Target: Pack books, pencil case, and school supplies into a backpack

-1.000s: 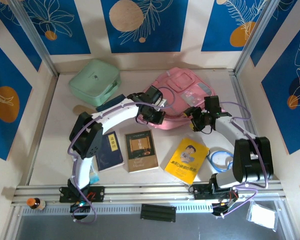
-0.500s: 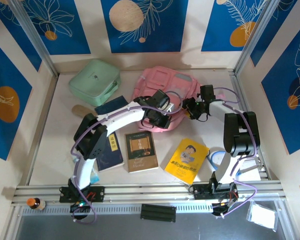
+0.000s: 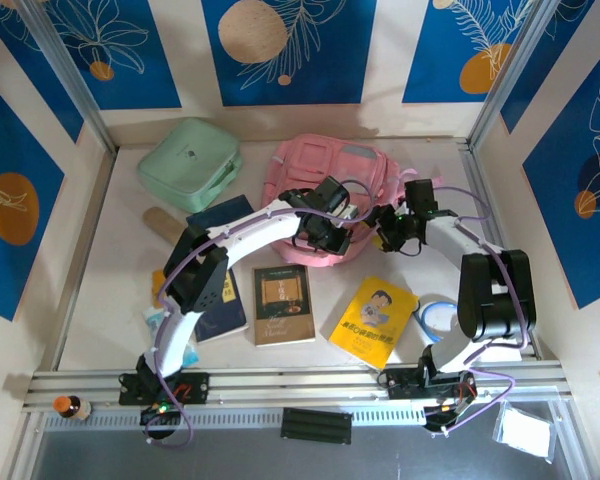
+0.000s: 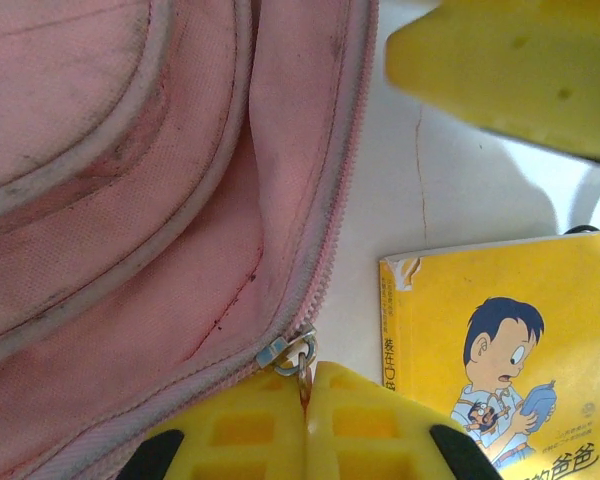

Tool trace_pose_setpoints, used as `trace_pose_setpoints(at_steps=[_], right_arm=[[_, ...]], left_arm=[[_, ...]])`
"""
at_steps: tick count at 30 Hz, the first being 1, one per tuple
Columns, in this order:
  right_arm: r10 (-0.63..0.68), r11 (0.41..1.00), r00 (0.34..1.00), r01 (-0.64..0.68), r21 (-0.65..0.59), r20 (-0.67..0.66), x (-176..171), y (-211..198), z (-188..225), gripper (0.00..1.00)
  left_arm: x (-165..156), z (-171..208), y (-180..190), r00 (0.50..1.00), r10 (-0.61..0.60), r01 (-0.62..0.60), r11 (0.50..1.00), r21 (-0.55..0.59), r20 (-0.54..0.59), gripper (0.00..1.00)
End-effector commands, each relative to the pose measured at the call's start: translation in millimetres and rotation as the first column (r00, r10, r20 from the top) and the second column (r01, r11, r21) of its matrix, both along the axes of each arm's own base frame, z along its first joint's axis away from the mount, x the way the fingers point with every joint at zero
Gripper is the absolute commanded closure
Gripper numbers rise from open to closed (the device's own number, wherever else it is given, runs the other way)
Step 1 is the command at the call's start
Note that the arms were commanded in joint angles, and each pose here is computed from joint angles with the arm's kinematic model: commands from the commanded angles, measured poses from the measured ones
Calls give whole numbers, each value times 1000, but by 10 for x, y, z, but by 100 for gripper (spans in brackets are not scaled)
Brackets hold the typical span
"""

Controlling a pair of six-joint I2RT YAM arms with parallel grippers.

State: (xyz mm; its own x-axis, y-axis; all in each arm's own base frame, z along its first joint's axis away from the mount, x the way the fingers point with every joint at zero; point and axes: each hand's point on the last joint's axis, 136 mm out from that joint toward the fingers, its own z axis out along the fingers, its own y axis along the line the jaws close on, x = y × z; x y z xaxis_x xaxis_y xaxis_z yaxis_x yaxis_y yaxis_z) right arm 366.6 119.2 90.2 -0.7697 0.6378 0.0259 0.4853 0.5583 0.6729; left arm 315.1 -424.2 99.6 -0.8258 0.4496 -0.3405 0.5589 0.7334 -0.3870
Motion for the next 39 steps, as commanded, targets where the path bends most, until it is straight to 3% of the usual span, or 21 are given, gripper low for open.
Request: trace_pose_setpoints(at_steps=[1,9,12,15,27,33,39], right_arm=[[-16,1000,996,18,22,-86,-94,68,-109,46],[-14,999,989,18,29,-147,-103,170,-292,60],[-41,999,988,39,-17,-146,-92,103,-357,70],[-70,994,990,59,-86,-124,-58,-13,-415,74],[-93,974,993,76,-215,-68,78,-219,-451,83],[-64,959,998,61,-276,-3,243,-341,-359,92],[-56,941,997,71,-331,55,433,-555,-279,93]], left_arm=[[-52,27,-78,1000,-20,19,1000,-14,-23,100],[-73,-8,-38,999,-8,8,1000,5,-46,100],[-109,51,-54,994,-2,-2,999,-38,-106,100],[-120,108,2,991,6,-12,999,-45,-131,100],[-95,119,664,996,1,10,991,135,-84,100],[81,117,1023,999,21,-11,979,204,-46,100],[310,16,1353,997,68,-58,967,248,-33,100]])
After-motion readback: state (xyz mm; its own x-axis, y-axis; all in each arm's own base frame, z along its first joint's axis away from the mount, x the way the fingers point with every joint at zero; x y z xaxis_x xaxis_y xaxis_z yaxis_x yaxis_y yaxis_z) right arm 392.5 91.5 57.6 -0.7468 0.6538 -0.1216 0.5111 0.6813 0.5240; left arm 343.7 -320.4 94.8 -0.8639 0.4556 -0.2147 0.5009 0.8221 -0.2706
